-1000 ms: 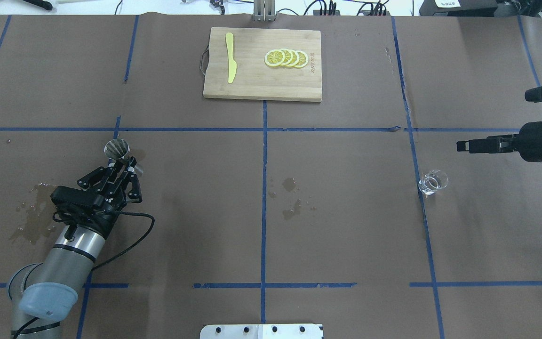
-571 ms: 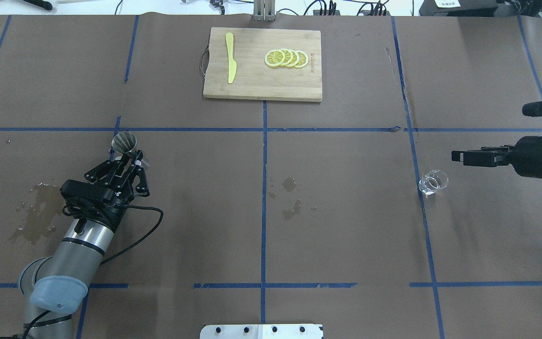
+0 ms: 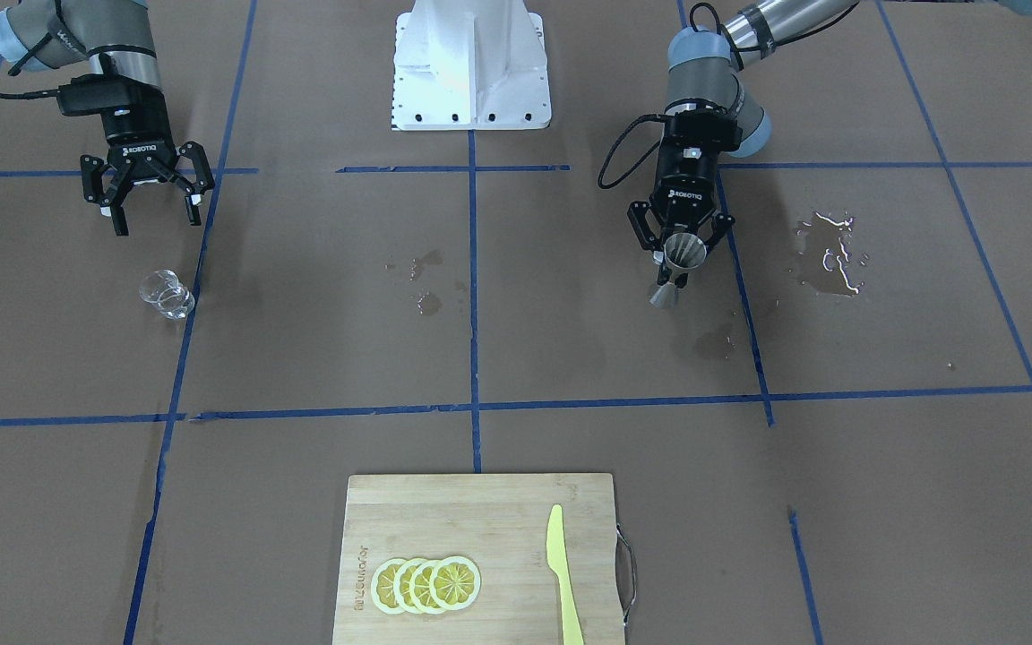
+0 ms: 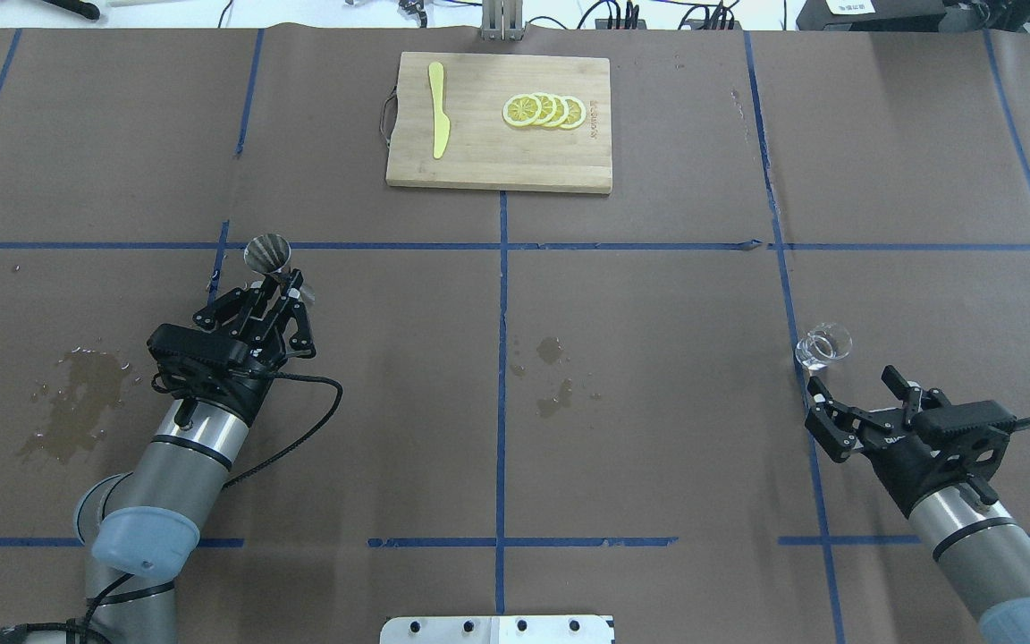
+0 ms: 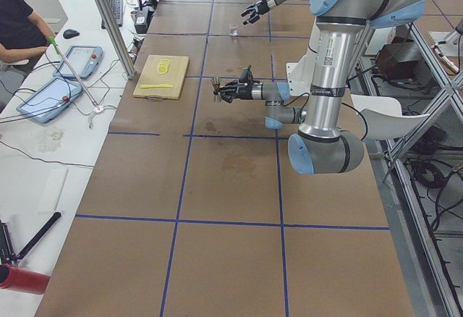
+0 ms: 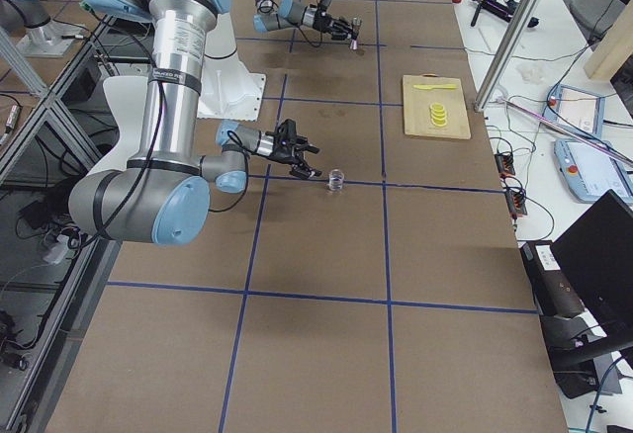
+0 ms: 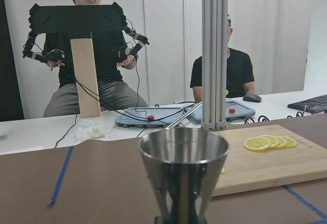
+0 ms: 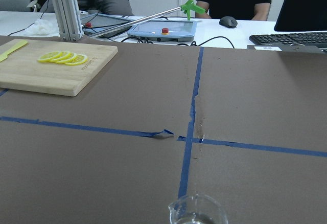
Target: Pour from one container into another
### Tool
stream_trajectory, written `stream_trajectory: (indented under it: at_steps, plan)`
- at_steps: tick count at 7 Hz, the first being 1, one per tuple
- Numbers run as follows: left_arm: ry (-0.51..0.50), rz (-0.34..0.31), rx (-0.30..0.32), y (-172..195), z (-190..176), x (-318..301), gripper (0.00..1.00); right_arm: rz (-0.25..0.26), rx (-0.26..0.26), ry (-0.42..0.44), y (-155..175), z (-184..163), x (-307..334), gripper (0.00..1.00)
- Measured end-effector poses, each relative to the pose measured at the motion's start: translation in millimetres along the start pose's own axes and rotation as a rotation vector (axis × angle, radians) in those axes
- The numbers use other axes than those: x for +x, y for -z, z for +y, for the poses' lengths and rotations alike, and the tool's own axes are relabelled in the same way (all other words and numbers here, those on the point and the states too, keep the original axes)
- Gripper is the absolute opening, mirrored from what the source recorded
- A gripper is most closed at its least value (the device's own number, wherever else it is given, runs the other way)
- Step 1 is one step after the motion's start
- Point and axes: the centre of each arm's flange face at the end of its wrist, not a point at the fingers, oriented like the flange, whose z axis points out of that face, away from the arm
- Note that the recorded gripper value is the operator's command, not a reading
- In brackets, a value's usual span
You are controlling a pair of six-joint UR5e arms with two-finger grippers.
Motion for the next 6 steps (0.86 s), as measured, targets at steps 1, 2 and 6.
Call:
stream_trajectory:
  at_steps: [1, 2, 6]
  plan:
    - [0.003, 0.008, -0.006, 0, 0, 1, 0.0, 0.012, 0.041, -0.009, -6, 20, -4, 0.99]
    - [0.006, 0.014, -0.01, -1, 0, 2, 0.0, 0.028, 0.075, 0.004, -15, 39, -5, 0.99]
    - [0.018, 0.018, -0.008, -3, -4, 4, 0.0, 0.051, 0.142, 0.004, -35, 61, -19, 0.99]
